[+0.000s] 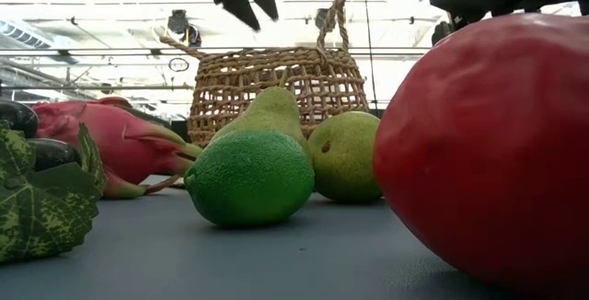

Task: Build produce basket
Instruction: Put the apple into the basket

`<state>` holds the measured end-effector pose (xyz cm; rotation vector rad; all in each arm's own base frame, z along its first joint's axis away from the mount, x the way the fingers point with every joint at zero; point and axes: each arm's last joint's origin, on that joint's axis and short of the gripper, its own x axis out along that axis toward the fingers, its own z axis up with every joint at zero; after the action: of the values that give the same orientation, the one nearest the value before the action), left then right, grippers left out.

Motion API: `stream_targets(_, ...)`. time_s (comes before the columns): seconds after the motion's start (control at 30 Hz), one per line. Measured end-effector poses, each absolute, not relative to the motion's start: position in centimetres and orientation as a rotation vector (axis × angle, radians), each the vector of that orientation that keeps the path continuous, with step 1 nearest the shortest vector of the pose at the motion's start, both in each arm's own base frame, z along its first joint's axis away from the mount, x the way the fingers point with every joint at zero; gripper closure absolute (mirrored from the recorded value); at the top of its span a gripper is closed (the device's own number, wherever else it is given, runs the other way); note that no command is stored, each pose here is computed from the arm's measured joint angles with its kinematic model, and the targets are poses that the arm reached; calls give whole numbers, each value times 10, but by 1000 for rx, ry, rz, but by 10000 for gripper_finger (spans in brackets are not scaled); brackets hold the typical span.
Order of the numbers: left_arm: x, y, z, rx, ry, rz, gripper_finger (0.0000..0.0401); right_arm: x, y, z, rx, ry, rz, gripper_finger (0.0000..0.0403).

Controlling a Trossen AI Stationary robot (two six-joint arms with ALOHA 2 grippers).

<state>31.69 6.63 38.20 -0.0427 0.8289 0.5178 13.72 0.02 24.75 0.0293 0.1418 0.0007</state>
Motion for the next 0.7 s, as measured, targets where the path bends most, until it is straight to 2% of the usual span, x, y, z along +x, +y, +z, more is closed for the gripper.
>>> stream_targets(0.13, 302, 47, 400, 7, 765, 539, 11, 141, -2, 245, 117, 215, -73, 401)
stream_targets(0.3, 292, 29, 410, 62, 643, 597, 11, 157, 0, 266, 190, 365, -83, 389)
stream_targets(0.7, 256, 16, 359, 8, 454, 584, 11, 200, 17, 317, 174, 756, -82, 361)
